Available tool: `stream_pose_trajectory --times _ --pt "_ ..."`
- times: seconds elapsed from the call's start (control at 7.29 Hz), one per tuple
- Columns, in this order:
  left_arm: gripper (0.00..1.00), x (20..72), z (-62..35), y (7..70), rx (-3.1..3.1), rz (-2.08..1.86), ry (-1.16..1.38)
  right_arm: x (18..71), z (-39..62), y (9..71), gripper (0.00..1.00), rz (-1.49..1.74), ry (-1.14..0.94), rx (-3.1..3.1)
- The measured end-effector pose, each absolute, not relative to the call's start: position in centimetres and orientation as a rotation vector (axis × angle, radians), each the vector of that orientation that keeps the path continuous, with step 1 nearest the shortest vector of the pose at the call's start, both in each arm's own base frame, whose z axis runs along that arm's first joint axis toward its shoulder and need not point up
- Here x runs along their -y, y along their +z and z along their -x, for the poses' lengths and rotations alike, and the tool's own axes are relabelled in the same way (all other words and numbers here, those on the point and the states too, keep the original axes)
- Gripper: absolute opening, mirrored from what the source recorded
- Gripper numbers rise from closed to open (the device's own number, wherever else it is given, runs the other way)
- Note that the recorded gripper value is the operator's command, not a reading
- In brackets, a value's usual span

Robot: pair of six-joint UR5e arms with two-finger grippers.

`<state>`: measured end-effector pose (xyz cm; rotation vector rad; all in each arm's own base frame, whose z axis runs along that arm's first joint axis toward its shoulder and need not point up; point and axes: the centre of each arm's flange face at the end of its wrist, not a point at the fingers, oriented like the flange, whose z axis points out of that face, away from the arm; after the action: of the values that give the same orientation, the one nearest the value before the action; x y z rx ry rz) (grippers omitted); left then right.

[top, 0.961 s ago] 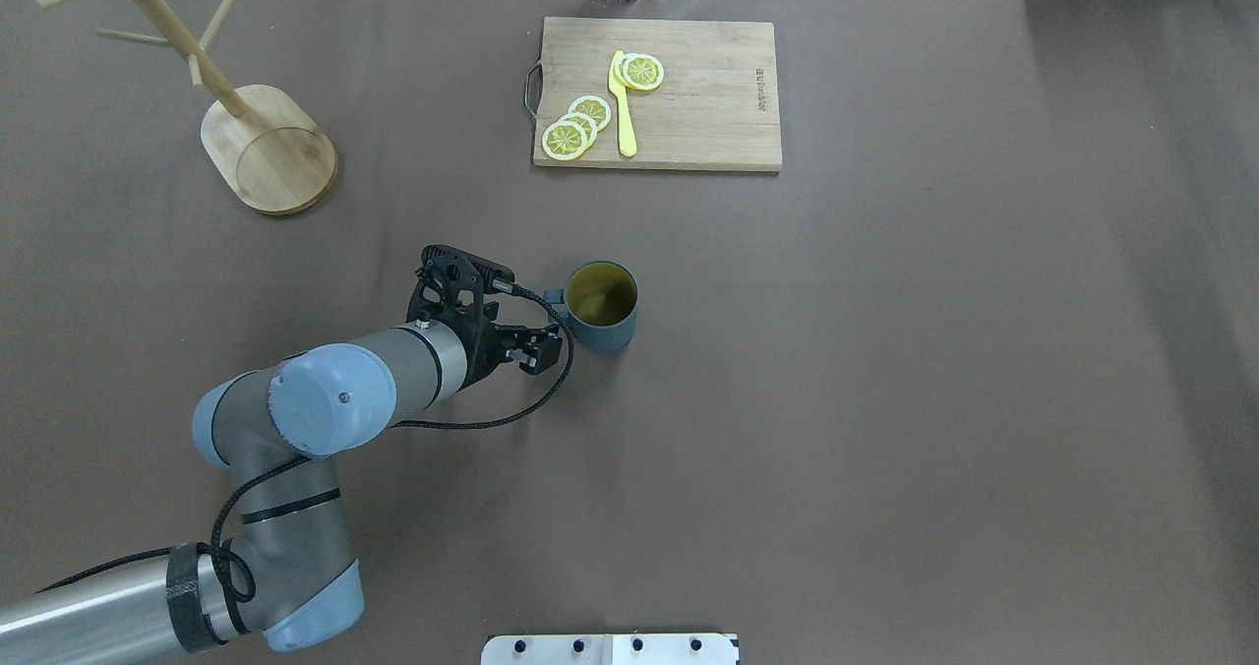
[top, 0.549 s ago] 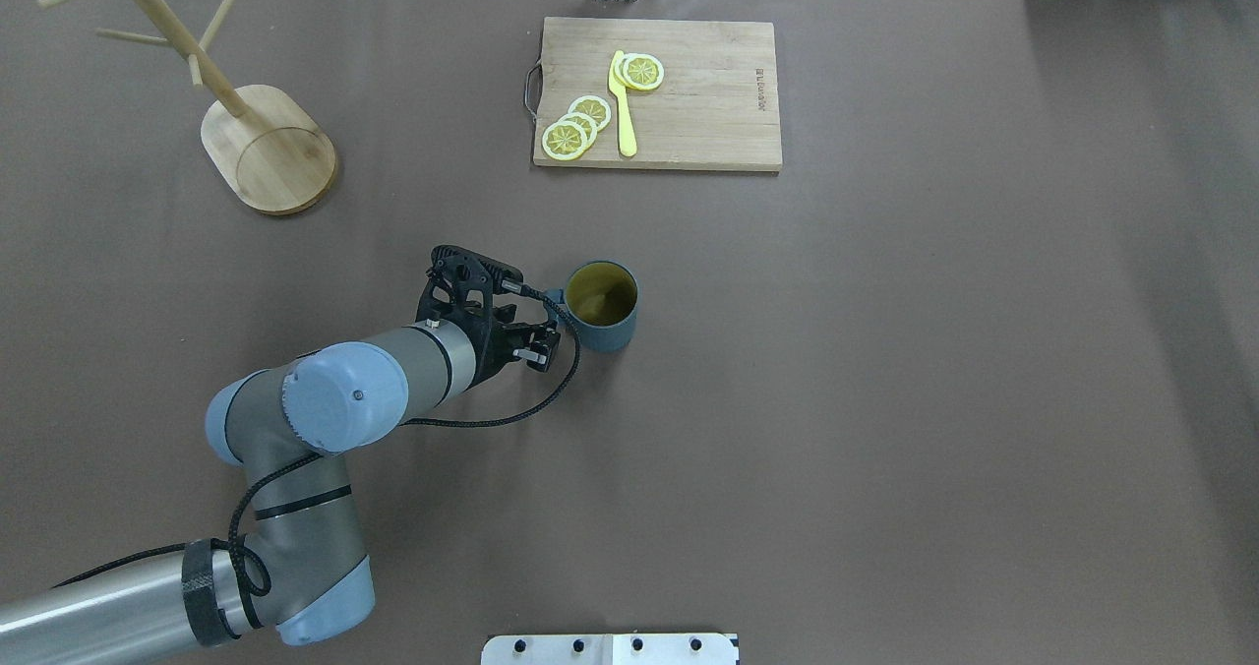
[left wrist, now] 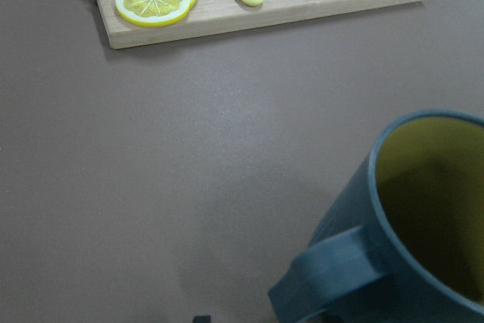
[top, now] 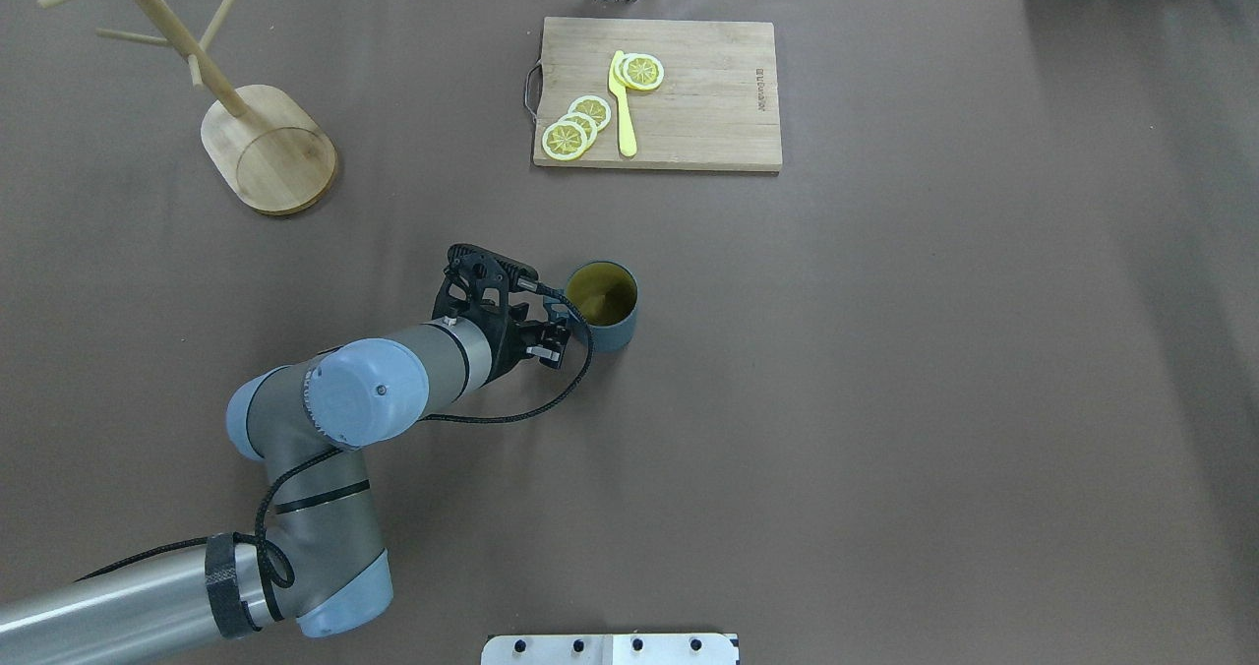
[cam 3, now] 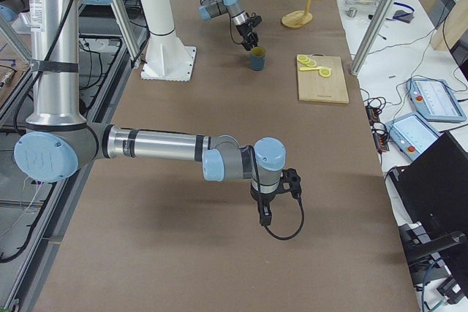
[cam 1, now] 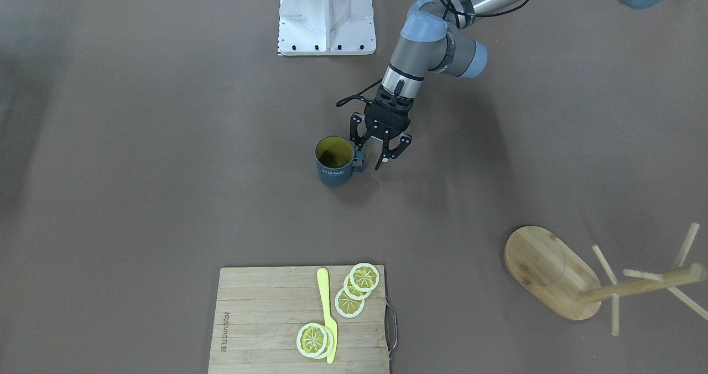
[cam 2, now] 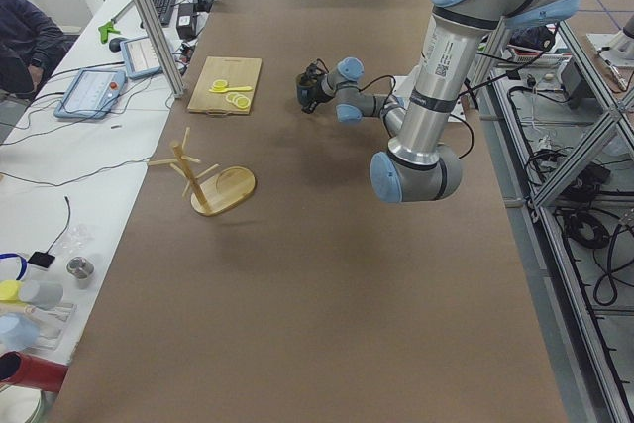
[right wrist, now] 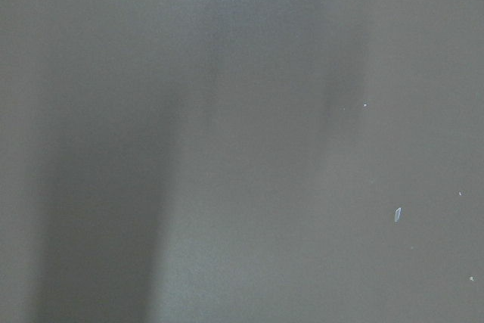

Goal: Hang cup on storage rack
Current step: 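Move the left gripper to the blue mug and grasp its rim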

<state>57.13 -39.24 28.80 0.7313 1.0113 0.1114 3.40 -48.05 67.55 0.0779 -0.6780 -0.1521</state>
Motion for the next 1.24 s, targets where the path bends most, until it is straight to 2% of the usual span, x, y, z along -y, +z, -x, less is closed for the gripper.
stream_pose_trajectory --times 0.14,0.27,0.55,0.96,1.24 --pt "0.33 39.28 -57.21 28.42 -1.016 -0.734 0.11 48.06 -3.4 67.56 1.0 -0.078 -0.152 0.678" --pt "0.26 39.36 -57.27 28.1 -1.019 -0.736 0.109 48.07 -3.4 67.55 1.0 -0.078 -0.152 0.678" --pt "0.24 39.42 -57.29 27.91 -1.023 -0.735 0.103 48.1 -3.4 67.5 1.0 -0.079 -0.152 0.678" --pt "0.15 39.53 -57.2 27.82 -1.03 -0.737 0.095 48.17 -3.39 67.35 1.0 -0.082 -0.153 0.678" --pt "0.03 39.59 -57.18 27.84 -1.052 -0.738 0.079 48.2 -3.39 67.31 1.0 -0.083 -0.154 0.678"
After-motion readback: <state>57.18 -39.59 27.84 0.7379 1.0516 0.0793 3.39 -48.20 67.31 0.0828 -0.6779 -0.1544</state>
